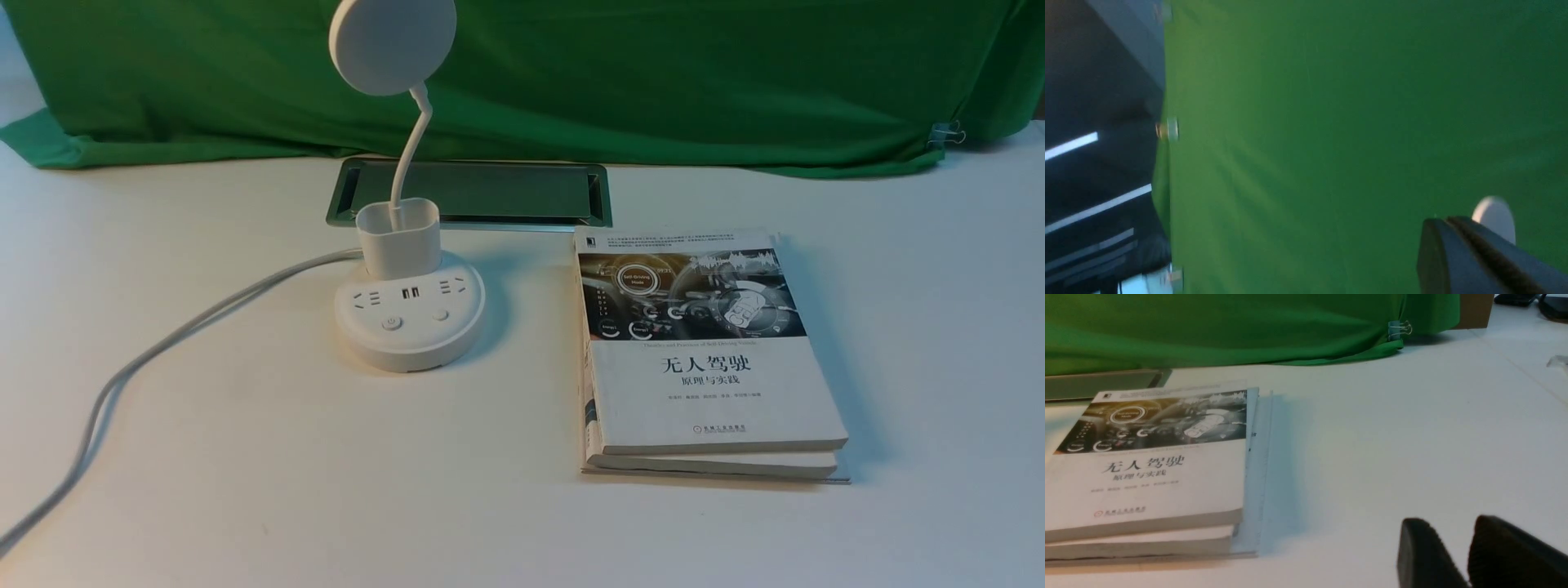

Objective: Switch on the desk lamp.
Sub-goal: Use the left arm to press the button switch on the lamp holder

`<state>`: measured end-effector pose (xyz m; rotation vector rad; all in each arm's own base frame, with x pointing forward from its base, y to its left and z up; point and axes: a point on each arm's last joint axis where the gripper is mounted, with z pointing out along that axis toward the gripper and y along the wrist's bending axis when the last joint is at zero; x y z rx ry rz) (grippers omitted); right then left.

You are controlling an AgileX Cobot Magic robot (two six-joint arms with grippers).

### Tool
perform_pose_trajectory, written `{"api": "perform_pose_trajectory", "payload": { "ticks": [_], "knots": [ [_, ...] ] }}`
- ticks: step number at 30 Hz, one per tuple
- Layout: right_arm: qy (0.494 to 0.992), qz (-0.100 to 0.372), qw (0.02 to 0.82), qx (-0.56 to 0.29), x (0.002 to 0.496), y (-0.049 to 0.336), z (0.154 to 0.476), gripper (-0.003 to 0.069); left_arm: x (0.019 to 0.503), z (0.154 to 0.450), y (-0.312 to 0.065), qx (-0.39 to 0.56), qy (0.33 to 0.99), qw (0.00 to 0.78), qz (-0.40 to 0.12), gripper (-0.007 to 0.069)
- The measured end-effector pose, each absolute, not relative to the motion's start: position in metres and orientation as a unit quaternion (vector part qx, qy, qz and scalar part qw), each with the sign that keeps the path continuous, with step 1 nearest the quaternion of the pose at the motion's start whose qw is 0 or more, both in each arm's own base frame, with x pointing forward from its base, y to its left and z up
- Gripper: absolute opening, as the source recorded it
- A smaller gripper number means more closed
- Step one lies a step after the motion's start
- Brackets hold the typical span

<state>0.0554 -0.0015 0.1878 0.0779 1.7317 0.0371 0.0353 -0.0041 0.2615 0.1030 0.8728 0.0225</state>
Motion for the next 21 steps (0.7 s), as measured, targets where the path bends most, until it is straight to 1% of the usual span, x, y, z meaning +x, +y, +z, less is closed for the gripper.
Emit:
{"api": "perform_pose_trajectory", "payload": {
  "ticks": [3,4,5,6,7,8,9,10,11,12,13,14,15,16,17,18,19,20,21],
  "knots": [
    [0.761,0.016,0.647,0.034,0.055,-0.001,0.188,0.0239,0.026,0.271,-0.005,0.047,0.359,0.932,-0.007,0.0002],
    [0.761,0.016,0.647,0.034,0.055,-0.001,0.188,0.0239,0.026,0.271,-0.005,0.046,0.354,0.934,-0.009,0.0002],
    [0.762,0.016,0.646,0.034,0.055,-0.001,0.188,0.0239,0.021,0.275,-0.005,0.039,0.325,0.945,-0.027,0.0002],
    [0.762,0.016,0.646,0.034,0.055,-0.001,0.188,0.0239,0.019,0.278,-0.005,0.034,0.310,0.949,-0.043,0.0002],
    [0.762,0.016,0.646,0.034,0.055,-0.001,0.188,0.0239,0.014,0.290,-0.005,0.027,0.293,0.954,-0.066,0.0002],
    [0.762,0.016,0.646,0.034,0.055,-0.001,0.188,0.0239,0.012,0.296,-0.005,0.026,0.289,0.954,-0.075,0.0002],
    [0.762,0.016,0.647,0.034,0.055,-0.001,0.188,0.0239,0.006,0.313,-0.005,0.025,0.284,0.955,-0.088,0.0002],
    [0.762,0.016,0.647,0.034,0.055,-0.001,0.188,0.0239,0.006,0.321,-0.005,0.025,0.294,0.951,-0.092,0.0002],
    [0.762,0.016,0.647,0.034,0.055,-0.001,0.188,0.0239,0.001,0.340,-0.005,0.029,0.303,0.948,-0.091,0.0002],
    [0.762,0.016,0.647,0.034,0.055,-0.001,0.188,0.0239,0.000,0.354,-0.005,0.029,0.329,0.940,-0.087,0.0002],
    [0.762,0.016,0.647,0.034,0.055,-0.001,0.188,0.0239,0.003,0.368,-0.004,0.028,0.372,0.925,-0.077,0.0002],
    [0.762,0.016,0.647,0.034,0.055,-0.001,0.188,0.0239,0.007,0.375,-0.004,0.027,0.406,0.911,-0.069,0.0002],
    [0.762,0.016,0.647,0.034,0.055,-0.001,0.188,0.0239,0.015,0.378,-0.004,0.026,0.454,0.889,-0.060,0.0002],
    [0.762,0.016,0.647,0.034,0.055,-0.001,0.188,0.0239,0.015,0.381,-0.003,0.025,0.459,0.886,-0.059,0.0002],
    [0.762,0.016,0.647,0.034,0.055,-0.001,0.188,0.0239,0.031,0.382,-0.003,0.020,0.528,0.847,-0.052,0.0002],
    [0.762,0.016,0.647,0.034,0.055,-0.001,0.188,0.0239,0.042,0.378,-0.004,0.014,0.569,0.820,-0.054,0.0002],
    [0.762,0.016,0.647,0.034,0.055,-0.001,0.188,0.0239,0.052,0.373,-0.004,0.007,0.600,0.798,-0.061,0.0002],
    [0.762,0.016,0.647,0.034,0.055,-0.001,0.188,0.0239,0.056,0.371,-0.005,0.004,0.614,0.787,-0.063,0.0002],
    [0.762,0.016,0.647,0.034,0.055,-0.001,0.188,0.0239,0.071,0.362,-0.006,-0.016,0.654,0.752,-0.088,0.0002]
  ]
}}
